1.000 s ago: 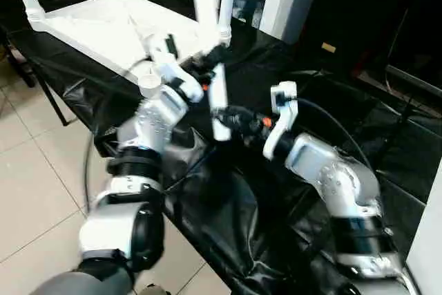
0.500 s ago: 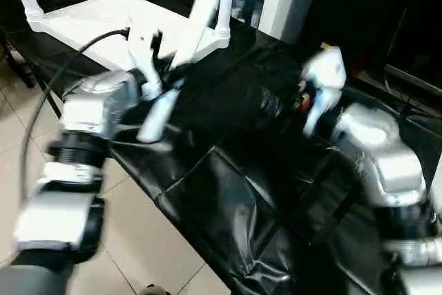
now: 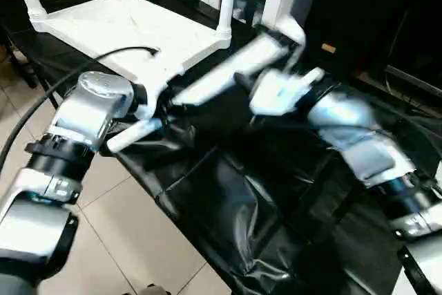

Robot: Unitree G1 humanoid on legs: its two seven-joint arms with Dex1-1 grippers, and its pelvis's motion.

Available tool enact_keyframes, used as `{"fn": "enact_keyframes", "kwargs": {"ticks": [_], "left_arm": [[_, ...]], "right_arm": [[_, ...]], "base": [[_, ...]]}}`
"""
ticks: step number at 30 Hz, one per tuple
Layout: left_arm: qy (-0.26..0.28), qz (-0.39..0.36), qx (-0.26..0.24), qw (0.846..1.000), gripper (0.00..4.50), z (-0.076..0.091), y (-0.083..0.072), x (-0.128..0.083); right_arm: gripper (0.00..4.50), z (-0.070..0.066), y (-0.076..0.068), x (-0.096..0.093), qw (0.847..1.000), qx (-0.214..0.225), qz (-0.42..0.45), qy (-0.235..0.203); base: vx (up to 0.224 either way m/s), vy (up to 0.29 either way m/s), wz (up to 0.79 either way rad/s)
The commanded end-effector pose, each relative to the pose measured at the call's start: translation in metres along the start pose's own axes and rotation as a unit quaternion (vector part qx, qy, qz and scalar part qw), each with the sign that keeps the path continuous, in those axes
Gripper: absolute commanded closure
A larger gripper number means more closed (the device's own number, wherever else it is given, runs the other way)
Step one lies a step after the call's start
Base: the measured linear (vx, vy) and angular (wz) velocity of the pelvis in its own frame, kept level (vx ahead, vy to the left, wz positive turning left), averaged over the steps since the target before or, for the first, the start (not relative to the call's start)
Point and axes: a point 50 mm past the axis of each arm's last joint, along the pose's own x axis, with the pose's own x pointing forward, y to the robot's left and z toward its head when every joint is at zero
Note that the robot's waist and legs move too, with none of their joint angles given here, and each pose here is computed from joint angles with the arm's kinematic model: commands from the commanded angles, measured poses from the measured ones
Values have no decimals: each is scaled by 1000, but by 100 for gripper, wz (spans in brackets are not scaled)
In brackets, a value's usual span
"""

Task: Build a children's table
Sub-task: Rotate table base

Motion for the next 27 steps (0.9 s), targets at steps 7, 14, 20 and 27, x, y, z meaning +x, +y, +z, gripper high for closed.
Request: {"fn": "enact_keyframes", "kwargs": {"ticks": [7, 14, 20, 27], "left_arm": [[-7, -55, 47, 997, 286, 17, -19, -10], [22, -24, 38, 999, 286, 7, -9, -19], [37, 13, 24, 999, 286, -2, 0, -25], [43, 22, 25, 998, 286, -3, 3, -28]], "right_arm": [[0, -21, 32, -2, 994, -74, 72, 27], [0, -27, 23, -6, 997, -68, 38, 24], [0, -37, 22, -18, 997, -25, 68, 20], [0, -44, 21, -24, 997, 4, 71, 26]], "base": [[0, 0, 0], [0, 0, 0], [0, 0, 0], [0, 0, 0]]}}
